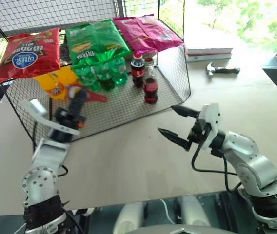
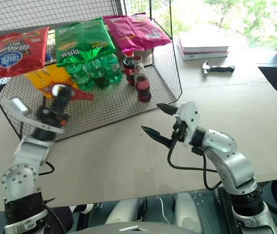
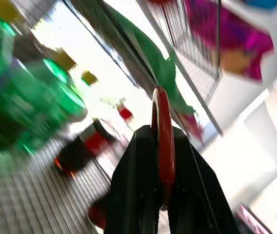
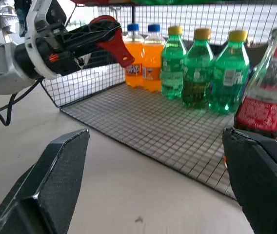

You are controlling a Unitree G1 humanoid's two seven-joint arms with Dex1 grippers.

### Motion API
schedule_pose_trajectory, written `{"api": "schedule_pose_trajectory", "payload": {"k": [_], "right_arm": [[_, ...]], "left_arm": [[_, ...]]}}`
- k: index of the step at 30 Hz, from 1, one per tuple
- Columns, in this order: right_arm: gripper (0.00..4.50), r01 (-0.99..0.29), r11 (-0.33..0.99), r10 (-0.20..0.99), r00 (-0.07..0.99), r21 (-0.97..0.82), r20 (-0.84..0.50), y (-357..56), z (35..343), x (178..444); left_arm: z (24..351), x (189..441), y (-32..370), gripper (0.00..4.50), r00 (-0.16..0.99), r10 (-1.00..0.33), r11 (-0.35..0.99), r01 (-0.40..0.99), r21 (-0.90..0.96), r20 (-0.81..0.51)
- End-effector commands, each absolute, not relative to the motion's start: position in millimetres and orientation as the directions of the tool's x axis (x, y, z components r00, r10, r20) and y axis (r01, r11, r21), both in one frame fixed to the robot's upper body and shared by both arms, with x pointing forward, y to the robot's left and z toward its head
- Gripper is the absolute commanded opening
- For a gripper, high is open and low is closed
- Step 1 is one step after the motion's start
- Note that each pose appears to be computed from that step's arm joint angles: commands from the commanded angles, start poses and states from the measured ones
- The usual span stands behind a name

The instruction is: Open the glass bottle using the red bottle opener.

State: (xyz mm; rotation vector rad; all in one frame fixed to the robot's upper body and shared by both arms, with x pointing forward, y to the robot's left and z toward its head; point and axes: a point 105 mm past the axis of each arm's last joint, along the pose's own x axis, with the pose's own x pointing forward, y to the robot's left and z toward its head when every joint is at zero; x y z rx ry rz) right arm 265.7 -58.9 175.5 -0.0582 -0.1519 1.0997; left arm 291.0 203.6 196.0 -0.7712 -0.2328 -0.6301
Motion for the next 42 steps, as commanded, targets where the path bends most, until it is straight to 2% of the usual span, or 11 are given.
{"api": "schedule_pose_trajectory", "payload": {"k": [1, 4, 6, 12, 21, 25, 31, 41, 42], "right_arm": [[4.41, -0.898, 0.433, 0.901, 0.428, -0.079, 0.069, -63, 181, 261], [4.41, -0.914, 0.406, 0.913, 0.406, -0.006, 0.036, -60, 178, 259], [4.41, -0.933, 0.351, 0.935, 0.354, 0.078, 0.021, -54, 177, 254], [4.41, -0.927, 0.258, 0.966, 0.244, 0.271, -0.087, -34, 164, 247], [4.41, -0.926, 0.084, 0.994, 0.050, 0.368, -0.101, -13, 170, 230], [4.41, -0.922, 0.095, 0.992, 0.056, 0.376, -0.112, -13, 172, 236], [4.41, -0.896, 0.119, 0.985, 0.051, 0.428, -0.166, -22, 159, 242], [4.41, -0.890, 0.069, 0.994, 0.021, 0.450, -0.109, -30, 177, 246], [4.15, -0.891, 0.060, 0.994, 0.013, 0.451, -0.107, -30, 178, 245]], "left_arm": [[207, 280, 181, 0.04, 0.697, -0.577, 0.478, 0.711, -0.515, 0.426], [204, 277, 167, 0.04, 0.641, -0.655, 0.421, 0.749, -0.511, 0.400], [201, 276, 154, 0.04, 0.586, -0.716, 0.369, 0.779, -0.508, 0.379], [200, 284, 119, 0.04, 0.467, -0.800, 0.247, 0.828, -0.503, 0.376], [197, 286, 92, 0.04, 0.354, -0.856, 0.137, 0.858, -0.496, 0.377], [197, 283, 90, 0.04, 0.321, -0.870, 0.105, 0.862, -0.496, 0.373], [194, 275, 89, 0.04, 0.271, -0.892, 0.060, 0.865, -0.499, 0.363], [185, 274, 90, 0.04, 0.246, -0.912, 0.053, 0.864, -0.500, 0.328], [184, 274, 90, 0.01, 0.245, -0.913, 0.054, 0.865, -0.499, 0.326]]}}
